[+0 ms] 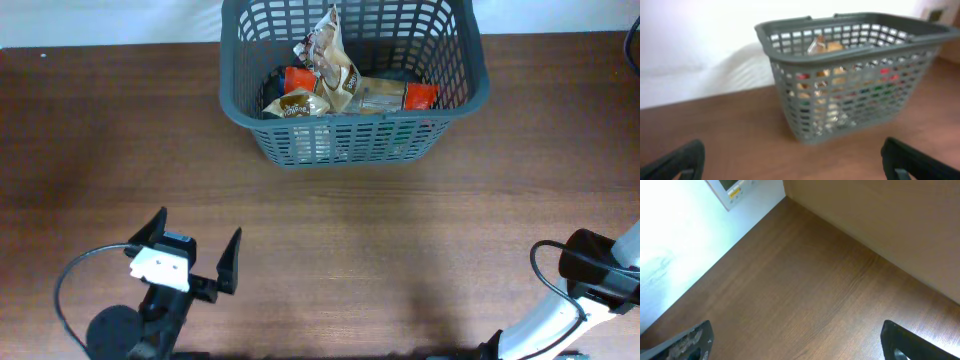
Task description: Pack container
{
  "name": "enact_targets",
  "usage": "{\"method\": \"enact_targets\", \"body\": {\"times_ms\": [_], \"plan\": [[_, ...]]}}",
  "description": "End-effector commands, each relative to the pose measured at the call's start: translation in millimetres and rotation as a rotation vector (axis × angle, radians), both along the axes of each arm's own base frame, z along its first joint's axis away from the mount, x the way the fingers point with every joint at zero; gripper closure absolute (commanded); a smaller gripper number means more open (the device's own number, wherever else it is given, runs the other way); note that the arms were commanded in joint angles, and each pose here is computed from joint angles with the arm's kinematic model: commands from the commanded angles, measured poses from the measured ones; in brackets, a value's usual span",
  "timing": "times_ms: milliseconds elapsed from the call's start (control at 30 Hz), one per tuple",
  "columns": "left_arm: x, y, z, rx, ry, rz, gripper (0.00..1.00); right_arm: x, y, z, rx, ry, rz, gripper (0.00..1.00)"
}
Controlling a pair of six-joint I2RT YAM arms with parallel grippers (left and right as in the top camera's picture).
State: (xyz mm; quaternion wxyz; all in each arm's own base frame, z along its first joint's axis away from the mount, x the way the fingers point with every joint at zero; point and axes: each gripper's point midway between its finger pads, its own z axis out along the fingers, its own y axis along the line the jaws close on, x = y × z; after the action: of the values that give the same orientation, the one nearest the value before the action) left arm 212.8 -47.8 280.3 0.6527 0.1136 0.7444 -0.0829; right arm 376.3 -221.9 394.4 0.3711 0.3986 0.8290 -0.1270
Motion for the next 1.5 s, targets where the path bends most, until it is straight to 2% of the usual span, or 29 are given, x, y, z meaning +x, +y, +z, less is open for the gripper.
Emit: {"method": "enact_targets", "body": {"times_ms": [0,567,733,1100,1467], "plan": [[1.5,4.5,-8.4,0.036,-0.087,0.012,0.01,-1.2,-0.7,2.0,-0.005,-0.005,-0.006,0.02],[10.1,17.3,-1.9,0.045,-0.474,0.083,0.01,-1.2,-0.7,2.0,-0.005,-0.005,-0.006,0.01],[13.2,24.1,-8.6,0.041,-0.512,0.123,0.01,-1.2,-0.7,2.0,-0.005,-0.005,-0.006,0.01],[22.1,29.9,-34.6,0.096,-0.451,0.155,0.01,-1.2,-0.7,2.0,-0.004,-0.005,-0.006,0.01],[32.6,36.1,-94.9,0.103,-0.197,0.17,0.01,-1.2,-0.7,2.0,-0.005,-0.005,-0.006,0.01]]}}
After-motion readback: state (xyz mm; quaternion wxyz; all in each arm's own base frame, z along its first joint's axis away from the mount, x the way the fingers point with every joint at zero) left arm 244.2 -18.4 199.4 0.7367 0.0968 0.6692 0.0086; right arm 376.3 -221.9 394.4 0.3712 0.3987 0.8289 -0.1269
